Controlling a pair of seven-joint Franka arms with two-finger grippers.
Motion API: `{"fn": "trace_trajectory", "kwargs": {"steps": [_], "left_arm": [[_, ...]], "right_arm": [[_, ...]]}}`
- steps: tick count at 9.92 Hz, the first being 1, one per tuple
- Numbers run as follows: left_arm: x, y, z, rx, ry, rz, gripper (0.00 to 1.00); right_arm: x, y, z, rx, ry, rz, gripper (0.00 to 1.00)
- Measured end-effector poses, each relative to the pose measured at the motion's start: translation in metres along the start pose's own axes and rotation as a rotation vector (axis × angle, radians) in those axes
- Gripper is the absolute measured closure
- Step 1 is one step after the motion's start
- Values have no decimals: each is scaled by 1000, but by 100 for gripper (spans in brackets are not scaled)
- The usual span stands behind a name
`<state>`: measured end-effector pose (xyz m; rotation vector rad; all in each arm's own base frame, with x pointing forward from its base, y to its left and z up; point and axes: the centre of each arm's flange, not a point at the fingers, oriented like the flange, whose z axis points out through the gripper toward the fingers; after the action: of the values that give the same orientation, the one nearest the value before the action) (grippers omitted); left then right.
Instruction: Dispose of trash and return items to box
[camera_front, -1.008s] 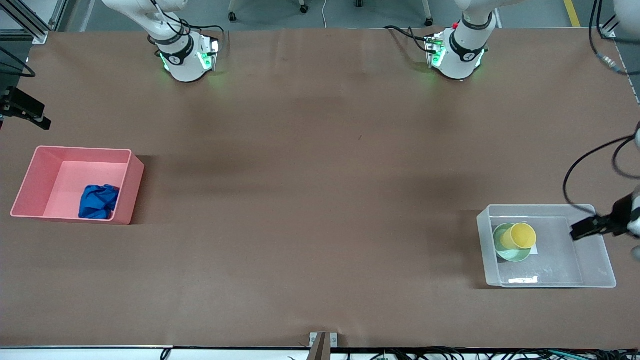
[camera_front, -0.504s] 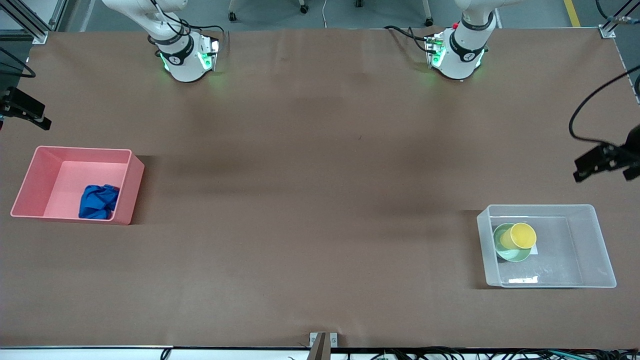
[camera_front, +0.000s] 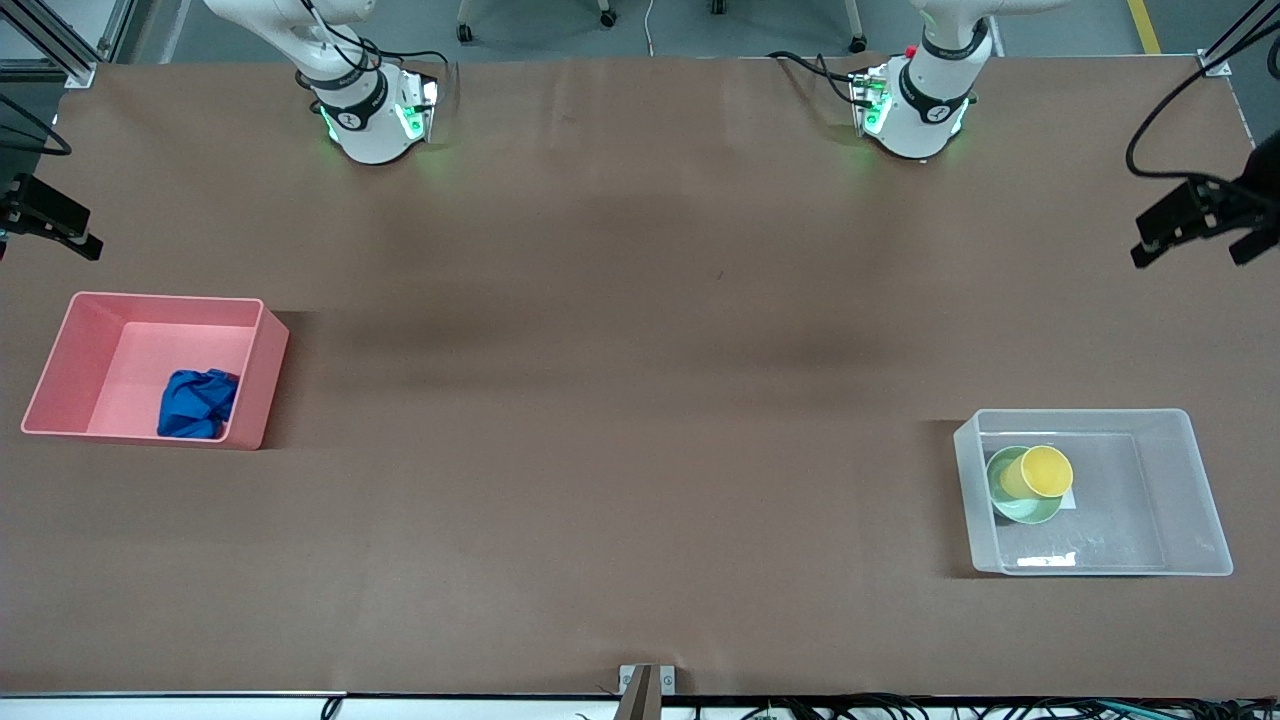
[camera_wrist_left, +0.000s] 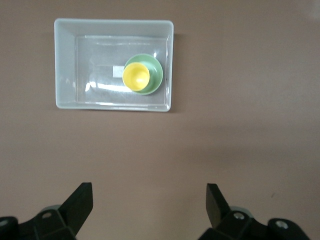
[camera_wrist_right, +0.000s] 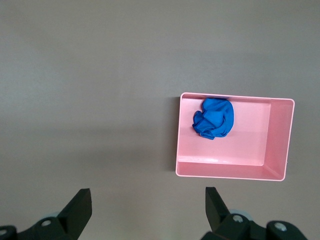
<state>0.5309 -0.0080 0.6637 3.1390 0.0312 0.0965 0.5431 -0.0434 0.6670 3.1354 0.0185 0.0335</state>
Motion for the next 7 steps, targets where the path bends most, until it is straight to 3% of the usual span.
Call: {"fn": "trace_trajectory", "kwargs": {"steps": [7], "left_arm": [[-12,-1,-2,-3,-34,-1,0]], "right_arm": [[0,0,0,0,-1,0,0]]}}
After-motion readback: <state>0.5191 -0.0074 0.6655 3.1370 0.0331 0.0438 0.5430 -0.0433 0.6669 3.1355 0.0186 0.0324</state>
